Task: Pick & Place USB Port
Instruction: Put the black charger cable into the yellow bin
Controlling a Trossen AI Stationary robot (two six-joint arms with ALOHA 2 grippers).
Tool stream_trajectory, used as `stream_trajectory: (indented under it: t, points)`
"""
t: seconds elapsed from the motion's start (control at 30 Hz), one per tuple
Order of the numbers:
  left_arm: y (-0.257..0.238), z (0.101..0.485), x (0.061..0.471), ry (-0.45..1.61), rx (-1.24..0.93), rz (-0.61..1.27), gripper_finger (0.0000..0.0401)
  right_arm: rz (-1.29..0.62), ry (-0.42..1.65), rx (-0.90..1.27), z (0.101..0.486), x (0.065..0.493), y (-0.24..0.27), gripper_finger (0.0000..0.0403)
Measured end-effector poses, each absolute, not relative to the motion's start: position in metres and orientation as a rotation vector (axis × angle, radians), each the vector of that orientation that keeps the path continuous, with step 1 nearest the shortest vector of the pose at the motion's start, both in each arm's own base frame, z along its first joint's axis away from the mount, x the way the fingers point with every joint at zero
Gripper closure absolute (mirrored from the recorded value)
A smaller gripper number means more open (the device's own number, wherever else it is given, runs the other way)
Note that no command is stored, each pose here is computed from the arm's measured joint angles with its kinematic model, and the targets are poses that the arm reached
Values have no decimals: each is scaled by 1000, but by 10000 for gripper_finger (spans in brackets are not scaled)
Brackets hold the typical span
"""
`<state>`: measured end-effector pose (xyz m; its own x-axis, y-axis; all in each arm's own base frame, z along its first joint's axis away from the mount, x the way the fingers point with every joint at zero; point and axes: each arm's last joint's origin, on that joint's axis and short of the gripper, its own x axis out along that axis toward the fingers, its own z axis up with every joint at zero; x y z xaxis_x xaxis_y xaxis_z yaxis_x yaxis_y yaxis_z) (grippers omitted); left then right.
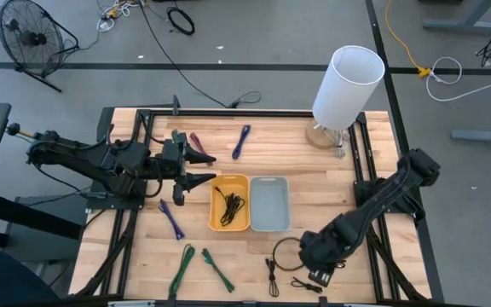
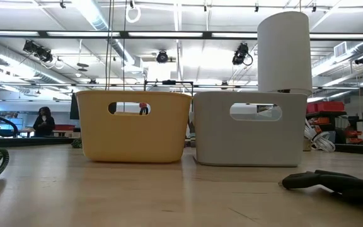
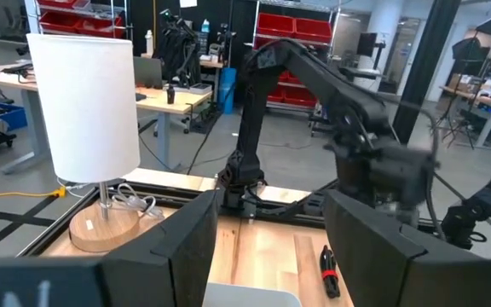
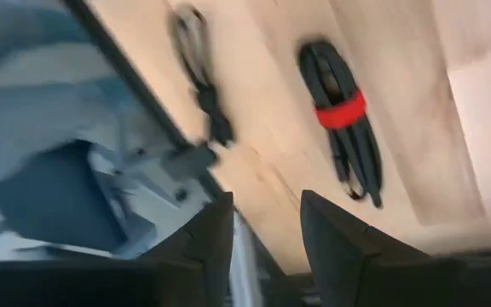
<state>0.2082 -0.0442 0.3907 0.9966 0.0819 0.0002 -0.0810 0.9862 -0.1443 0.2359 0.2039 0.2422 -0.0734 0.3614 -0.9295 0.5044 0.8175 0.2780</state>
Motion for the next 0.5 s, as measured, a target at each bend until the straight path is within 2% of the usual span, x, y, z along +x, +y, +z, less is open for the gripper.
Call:
stream_trajectory:
  t: [0.17,0.5]
  points:
    - [-44,391,208,-5,-145,82,181,-172,1737,623,221,236,217,260]
    - [-44,390,208,-4,-145,80,181,-265,1681,530,207,241,216,218]
